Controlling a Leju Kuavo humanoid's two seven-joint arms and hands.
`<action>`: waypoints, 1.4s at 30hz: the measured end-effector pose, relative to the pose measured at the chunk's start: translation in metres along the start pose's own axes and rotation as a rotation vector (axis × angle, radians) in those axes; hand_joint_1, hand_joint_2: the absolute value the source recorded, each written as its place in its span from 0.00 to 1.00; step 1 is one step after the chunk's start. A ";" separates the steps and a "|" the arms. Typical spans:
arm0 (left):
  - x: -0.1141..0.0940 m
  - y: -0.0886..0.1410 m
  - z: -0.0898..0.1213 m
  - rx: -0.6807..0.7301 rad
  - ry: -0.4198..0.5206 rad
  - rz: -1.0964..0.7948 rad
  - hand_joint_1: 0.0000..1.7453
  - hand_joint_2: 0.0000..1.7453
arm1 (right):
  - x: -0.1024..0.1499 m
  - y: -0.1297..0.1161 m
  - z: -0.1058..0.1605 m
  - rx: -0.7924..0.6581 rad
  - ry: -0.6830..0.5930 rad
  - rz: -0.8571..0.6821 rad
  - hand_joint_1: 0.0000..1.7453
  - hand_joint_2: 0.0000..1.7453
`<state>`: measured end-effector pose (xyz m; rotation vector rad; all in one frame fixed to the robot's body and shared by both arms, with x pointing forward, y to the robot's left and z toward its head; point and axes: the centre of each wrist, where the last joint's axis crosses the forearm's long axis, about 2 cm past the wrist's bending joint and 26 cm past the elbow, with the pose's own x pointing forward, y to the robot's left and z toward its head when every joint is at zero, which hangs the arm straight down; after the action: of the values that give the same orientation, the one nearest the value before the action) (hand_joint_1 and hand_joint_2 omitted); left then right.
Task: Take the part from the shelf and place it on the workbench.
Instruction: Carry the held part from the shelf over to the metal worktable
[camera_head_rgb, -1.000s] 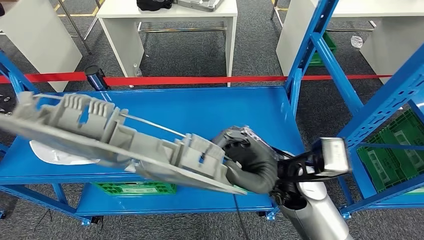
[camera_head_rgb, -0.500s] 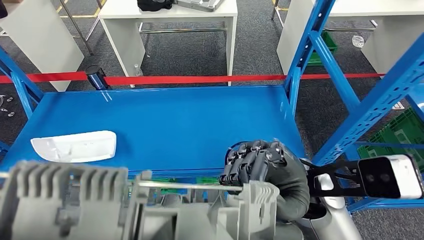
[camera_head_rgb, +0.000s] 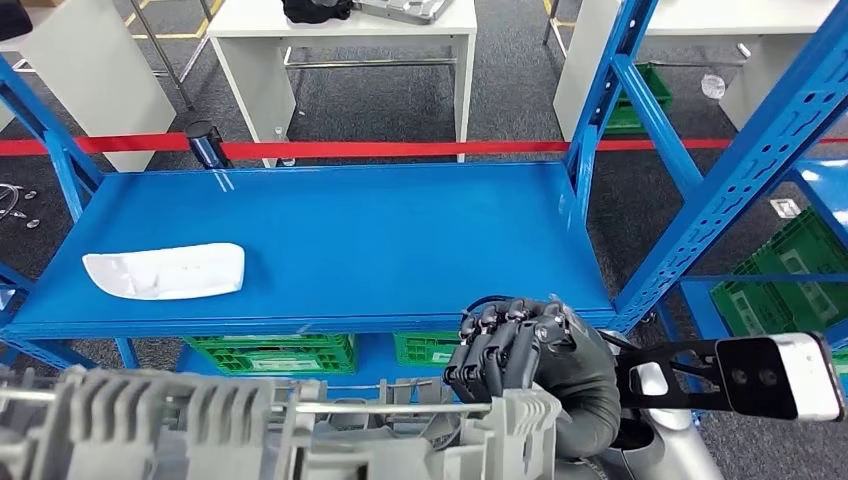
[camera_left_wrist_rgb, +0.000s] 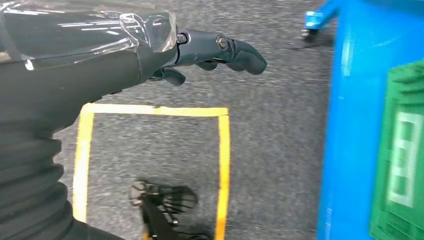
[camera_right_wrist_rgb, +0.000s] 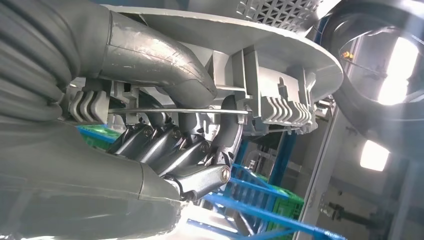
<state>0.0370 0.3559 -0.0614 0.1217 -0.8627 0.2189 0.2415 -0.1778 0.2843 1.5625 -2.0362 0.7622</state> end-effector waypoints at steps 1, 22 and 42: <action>0.000 0.000 0.001 -0.007 0.016 -0.002 0.00 1.00 | 0.000 0.000 0.000 0.001 -0.002 0.003 0.97 1.00; 0.007 0.023 0.028 -0.009 0.153 -0.073 0.00 1.00 | -0.001 0.005 0.012 0.027 0.056 0.015 0.97 1.00; 0.002 0.008 0.028 0.011 0.162 -0.025 0.00 1.00 | 0.000 0.008 0.011 0.038 0.167 0.040 0.97 1.00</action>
<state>0.0159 0.3584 -0.0417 0.1233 -0.6991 0.2071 0.2331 -0.1838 0.2752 1.4313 -1.9469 0.9196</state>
